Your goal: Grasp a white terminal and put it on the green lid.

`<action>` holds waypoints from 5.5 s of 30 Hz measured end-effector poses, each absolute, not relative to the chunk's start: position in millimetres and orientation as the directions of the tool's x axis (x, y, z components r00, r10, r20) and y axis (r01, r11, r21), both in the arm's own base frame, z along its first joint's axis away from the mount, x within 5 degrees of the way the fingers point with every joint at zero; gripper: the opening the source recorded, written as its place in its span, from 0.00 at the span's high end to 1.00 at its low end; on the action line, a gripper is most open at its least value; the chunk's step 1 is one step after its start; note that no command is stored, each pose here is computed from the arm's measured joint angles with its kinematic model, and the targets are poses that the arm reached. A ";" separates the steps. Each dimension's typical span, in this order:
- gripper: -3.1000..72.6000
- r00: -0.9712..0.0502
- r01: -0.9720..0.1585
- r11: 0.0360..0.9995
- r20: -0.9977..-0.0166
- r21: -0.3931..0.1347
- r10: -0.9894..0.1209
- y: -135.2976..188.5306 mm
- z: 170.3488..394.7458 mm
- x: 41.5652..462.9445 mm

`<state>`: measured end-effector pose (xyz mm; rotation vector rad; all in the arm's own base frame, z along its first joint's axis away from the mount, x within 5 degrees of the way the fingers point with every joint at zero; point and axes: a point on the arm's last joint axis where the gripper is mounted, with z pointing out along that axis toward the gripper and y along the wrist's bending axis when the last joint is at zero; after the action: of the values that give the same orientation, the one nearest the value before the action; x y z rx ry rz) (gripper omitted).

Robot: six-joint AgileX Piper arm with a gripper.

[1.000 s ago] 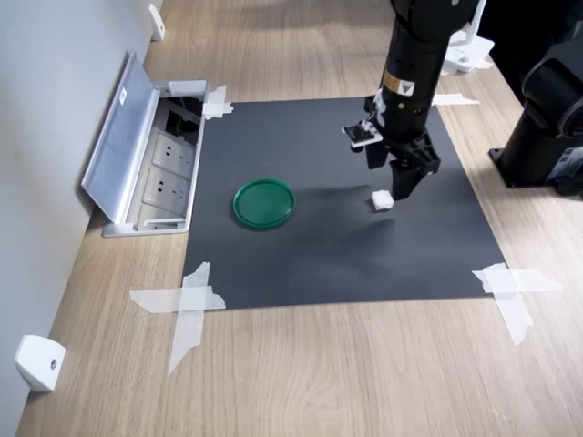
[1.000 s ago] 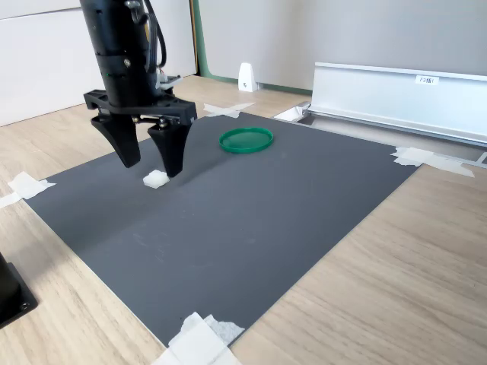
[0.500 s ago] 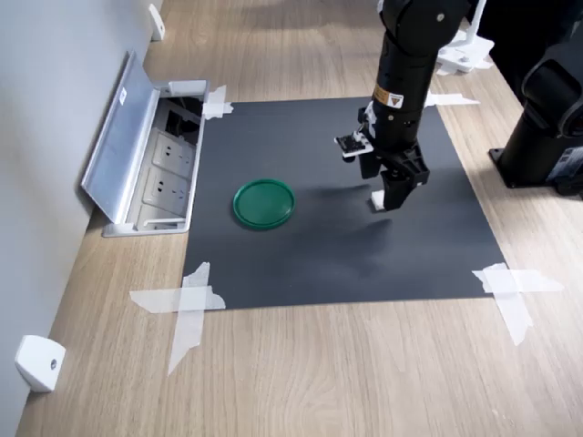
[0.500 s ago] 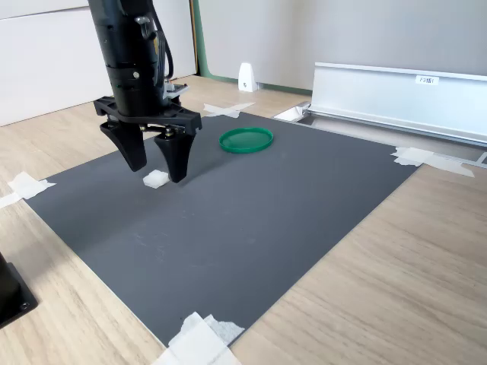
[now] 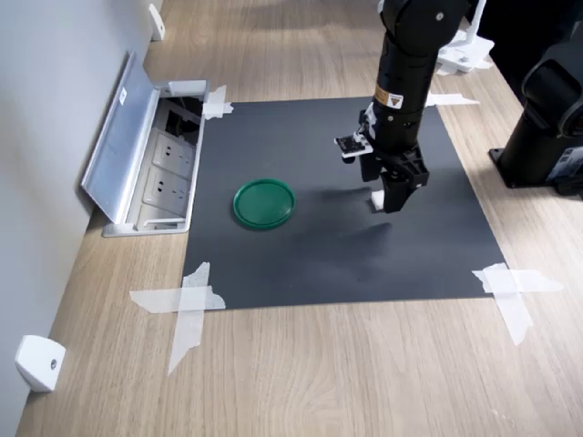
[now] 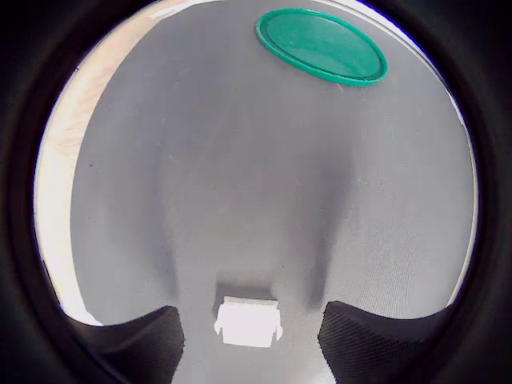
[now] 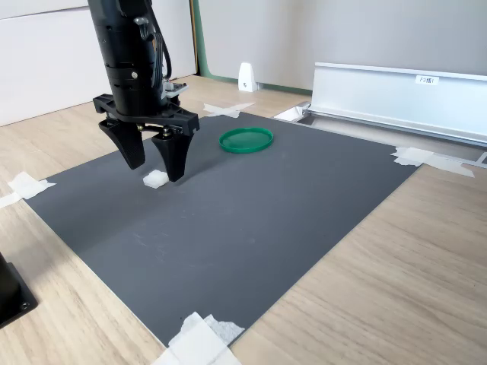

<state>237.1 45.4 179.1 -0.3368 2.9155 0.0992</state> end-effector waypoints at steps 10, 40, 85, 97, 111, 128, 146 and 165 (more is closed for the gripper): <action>0.02 -0.958 -0.233 0.972 -0.185 0.041 -0.221 45.8 168.8 241.0; 0.54 -0.944 -0.276 0.961 -0.192 0.026 -0.267 47.4 179.1 253.9; 0.54 -0.911 -0.305 0.950 -0.270 -0.064 -0.311 41.5 199.8 381.4; 0.35 -0.902 -0.323 0.943 -0.276 -0.081 -0.333 40.8 200.0 382.4; 0.26 -0.836 -0.309 0.940 -0.430 -0.144 -0.341 34.6 240.8 369.4; 0.95 -0.547 -0.172 0.977 -0.812 -0.128 -0.203 19.2 296.9 200.6; 0.96 -0.332 0.085 0.992 -0.942 -0.088 -0.055 -8.3 222.8 69.4; 0.96 -0.311 0.088 0.992 -0.949 -0.086 -0.054 -7.4 207.1 61.4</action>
<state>61.4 -7.4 207.1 0.0245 1.8818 -0.1413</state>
